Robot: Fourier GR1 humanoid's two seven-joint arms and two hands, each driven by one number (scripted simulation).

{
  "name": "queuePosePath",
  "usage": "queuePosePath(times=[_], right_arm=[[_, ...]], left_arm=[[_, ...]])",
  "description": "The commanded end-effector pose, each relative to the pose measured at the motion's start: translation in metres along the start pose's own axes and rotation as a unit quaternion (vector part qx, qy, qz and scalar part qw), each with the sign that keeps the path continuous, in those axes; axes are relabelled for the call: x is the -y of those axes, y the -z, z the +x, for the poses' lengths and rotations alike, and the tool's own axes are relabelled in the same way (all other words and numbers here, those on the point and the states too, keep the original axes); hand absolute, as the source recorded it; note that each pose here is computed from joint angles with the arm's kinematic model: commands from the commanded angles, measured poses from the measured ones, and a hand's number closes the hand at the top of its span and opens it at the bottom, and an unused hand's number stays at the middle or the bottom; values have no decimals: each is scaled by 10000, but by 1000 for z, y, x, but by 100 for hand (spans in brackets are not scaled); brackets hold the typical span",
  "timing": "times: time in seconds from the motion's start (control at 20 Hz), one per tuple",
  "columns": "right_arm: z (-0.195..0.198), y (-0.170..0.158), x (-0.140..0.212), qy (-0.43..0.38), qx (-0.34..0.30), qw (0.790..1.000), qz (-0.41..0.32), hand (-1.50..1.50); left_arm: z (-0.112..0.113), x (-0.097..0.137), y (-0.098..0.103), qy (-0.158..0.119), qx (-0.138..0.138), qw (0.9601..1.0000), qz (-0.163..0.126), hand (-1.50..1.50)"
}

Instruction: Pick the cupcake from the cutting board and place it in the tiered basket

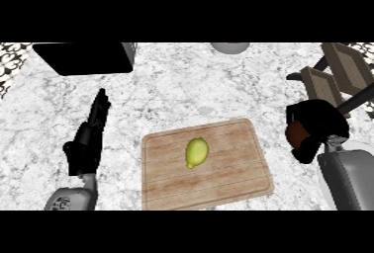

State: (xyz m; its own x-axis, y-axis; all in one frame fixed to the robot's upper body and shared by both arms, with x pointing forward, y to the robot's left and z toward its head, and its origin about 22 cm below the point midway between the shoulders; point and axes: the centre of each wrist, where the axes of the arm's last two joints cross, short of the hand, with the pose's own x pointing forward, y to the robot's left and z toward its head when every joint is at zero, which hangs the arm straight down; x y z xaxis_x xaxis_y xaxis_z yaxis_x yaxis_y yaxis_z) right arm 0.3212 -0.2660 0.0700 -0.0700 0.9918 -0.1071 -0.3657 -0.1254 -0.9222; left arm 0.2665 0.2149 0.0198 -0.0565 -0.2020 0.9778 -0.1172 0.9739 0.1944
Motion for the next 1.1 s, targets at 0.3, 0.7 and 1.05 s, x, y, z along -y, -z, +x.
queuePosePath(times=[0.3, 0.7, 1.05], right_arm=[[-6, -92, 156, 413, -2048, 9705, -1203, 150], [-12, -184, 248, 764, -2423, 9463, -1998, 150], [-36, -228, 314, 1261, -2568, 9329, -2186, 150]], left_arm=[[15, 7, 5, -61, 71, 9999, -64, 0], [8, 9, 9, -104, 151, 9995, -252, 0], [14, 11, 1, -89, 155, 9993, -319, 0]])
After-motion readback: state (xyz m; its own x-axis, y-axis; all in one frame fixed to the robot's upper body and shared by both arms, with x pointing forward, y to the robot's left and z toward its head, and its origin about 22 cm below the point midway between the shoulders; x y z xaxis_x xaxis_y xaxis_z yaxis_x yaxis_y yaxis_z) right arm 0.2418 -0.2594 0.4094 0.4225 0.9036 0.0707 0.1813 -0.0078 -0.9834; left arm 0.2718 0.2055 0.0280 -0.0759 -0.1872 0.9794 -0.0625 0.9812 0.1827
